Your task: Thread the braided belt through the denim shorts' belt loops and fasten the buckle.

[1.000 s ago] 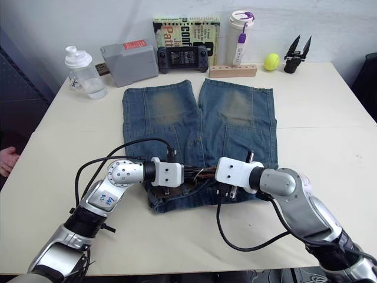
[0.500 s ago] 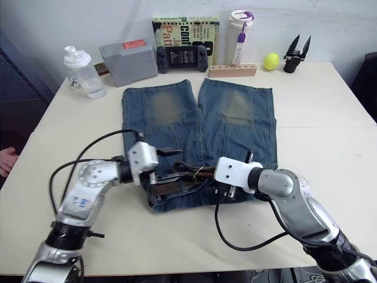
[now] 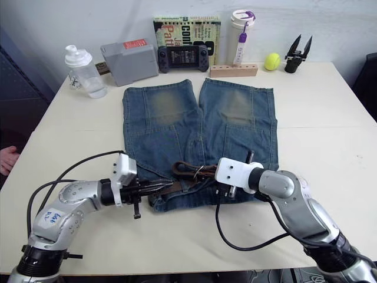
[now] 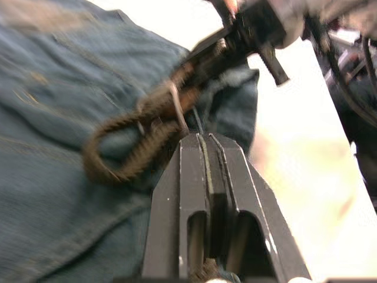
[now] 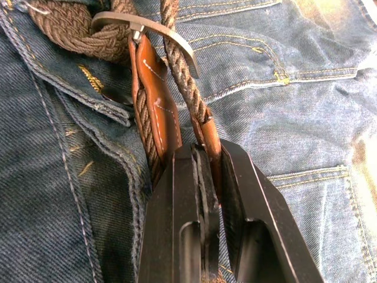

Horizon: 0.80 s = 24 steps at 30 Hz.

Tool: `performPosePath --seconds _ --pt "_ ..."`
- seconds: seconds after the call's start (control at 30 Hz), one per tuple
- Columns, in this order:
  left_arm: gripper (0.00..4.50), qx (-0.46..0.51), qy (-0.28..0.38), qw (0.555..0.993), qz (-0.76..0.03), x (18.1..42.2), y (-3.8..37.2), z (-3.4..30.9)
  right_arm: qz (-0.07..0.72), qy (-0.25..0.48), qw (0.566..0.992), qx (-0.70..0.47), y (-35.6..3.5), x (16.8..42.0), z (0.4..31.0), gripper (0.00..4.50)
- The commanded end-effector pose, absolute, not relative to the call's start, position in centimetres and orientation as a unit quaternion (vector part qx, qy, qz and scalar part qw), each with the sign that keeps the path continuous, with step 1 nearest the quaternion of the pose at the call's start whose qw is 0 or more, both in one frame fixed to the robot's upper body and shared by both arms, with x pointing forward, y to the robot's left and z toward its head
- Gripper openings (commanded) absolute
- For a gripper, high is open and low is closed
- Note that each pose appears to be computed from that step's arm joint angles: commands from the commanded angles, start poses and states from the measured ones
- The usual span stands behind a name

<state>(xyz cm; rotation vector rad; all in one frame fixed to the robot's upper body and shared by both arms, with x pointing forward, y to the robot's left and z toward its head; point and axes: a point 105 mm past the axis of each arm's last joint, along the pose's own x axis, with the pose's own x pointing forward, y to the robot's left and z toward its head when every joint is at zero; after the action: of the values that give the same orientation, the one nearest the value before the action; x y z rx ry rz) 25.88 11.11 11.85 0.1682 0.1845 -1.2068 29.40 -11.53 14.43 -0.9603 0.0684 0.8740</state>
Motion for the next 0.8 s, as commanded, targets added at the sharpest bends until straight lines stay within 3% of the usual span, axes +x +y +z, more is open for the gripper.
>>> performPosePath --seconds 0.03,0.1,0.2,0.3,0.5,0.6,0.8 --pt "0.04 0.162 0.127 0.796 -0.569 25.4 11.7 8.8 0.386 0.007 0.809 -0.443 -12.3 29.3 16.0 0.00" --pt "0.04 0.211 0.157 0.796 -0.546 25.9 12.7 6.8 0.382 0.004 0.813 -0.440 -13.1 28.8 16.3 0.00" --pt "0.04 0.209 0.147 0.801 -0.541 26.3 12.6 6.7 0.366 0.001 0.818 -0.443 -15.1 28.0 16.4 0.00" --pt "0.04 0.218 0.138 0.794 -0.551 26.2 12.2 6.6 0.324 0.032 0.819 -0.472 -19.3 27.3 15.0 0.00" --pt "0.04 0.220 0.138 0.796 -0.547 26.2 12.4 6.2 0.154 0.109 0.814 -0.549 -30.0 27.5 13.6 0.00" --pt "0.04 0.228 0.138 0.796 -0.543 26.3 12.6 6.1 0.125 0.108 0.819 -0.550 -31.1 27.8 13.8 0.00" --pt "0.04 0.238 0.130 0.799 -0.536 26.6 12.8 6.1 0.156 0.066 0.815 -0.554 -29.3 27.9 13.6 0.00"
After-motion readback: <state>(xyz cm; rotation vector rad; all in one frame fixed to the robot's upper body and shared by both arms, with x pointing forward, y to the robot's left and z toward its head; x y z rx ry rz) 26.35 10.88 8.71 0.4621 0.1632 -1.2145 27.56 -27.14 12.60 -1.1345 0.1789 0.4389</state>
